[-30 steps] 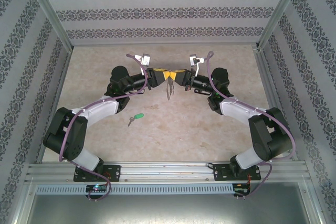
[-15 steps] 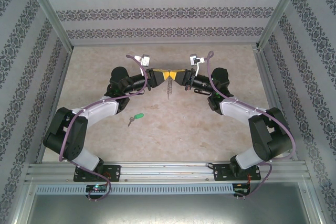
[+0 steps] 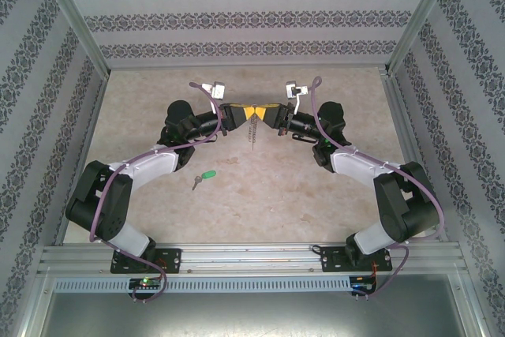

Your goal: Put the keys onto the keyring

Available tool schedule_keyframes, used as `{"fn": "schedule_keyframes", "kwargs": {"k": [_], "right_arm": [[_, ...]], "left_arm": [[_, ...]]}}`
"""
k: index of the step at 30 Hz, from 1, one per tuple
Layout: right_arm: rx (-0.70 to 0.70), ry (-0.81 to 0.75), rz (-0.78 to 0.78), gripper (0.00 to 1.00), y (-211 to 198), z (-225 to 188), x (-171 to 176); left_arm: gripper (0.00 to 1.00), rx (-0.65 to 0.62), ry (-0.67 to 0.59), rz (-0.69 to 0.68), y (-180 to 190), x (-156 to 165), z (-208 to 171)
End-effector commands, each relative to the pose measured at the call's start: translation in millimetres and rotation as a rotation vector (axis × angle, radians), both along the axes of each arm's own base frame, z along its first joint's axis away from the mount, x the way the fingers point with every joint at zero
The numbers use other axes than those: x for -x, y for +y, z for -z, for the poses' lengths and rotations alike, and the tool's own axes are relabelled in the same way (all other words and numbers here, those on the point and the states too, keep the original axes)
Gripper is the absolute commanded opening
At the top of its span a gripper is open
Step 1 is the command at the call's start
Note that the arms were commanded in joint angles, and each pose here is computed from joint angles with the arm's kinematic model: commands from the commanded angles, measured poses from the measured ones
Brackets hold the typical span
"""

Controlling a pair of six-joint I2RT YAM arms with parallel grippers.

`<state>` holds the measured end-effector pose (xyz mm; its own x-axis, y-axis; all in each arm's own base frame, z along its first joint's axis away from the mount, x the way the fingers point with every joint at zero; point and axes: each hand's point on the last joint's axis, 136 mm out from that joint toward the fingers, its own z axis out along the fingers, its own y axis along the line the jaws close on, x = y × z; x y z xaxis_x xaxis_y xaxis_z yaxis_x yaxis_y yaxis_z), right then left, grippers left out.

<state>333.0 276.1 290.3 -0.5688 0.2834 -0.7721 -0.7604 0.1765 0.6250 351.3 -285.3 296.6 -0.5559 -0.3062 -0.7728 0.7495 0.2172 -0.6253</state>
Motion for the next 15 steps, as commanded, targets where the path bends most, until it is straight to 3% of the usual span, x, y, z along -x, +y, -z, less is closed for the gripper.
{"fn": "schedule_keyframes", "kwargs": {"k": [1, 3, 5, 7, 10, 13, 15], "right_arm": [[-0.018, -0.06, -0.018, 0.0, 1.6, -16.9, 5.6], [-0.017, -0.064, -0.023, 0.0, 1.8, -17.8, 7.0], [-0.013, -0.063, -0.022, 0.0, 2.0, -16.9, 7.0], [-0.011, -0.061, -0.02, 0.0, 1.8, -15.9, 7.4], [-0.009, -0.058, -0.025, 0.0, 2.6, -15.0, 8.2], [-0.009, -0.057, -0.027, 0.0, 2.7, -14.9, 8.1], [-0.008, -0.056, -0.027, 0.0, 2.9, -14.6, 8.5]], "left_arm": [[0.0, 0.029, -0.084, 0.018, -3.1, 4.4, -15.9], [0.0, 0.032, -0.086, 0.011, -2.5, 3.6, -16.6], [0.11, 0.039, -0.089, -0.003, -1.5, 2.3, -17.6], [0.11, 0.04, -0.089, -0.01, -1.0, 1.3, -18.1], [0.1, 0.045, -0.094, -0.007, -0.8, 1.3, -19.2], [0.0, 0.048, -0.099, -0.005, -1.4, 1.8, -18.9], [0.0, 0.05, -0.11, -0.008, -1.0, 2.5, -19.4]]}}
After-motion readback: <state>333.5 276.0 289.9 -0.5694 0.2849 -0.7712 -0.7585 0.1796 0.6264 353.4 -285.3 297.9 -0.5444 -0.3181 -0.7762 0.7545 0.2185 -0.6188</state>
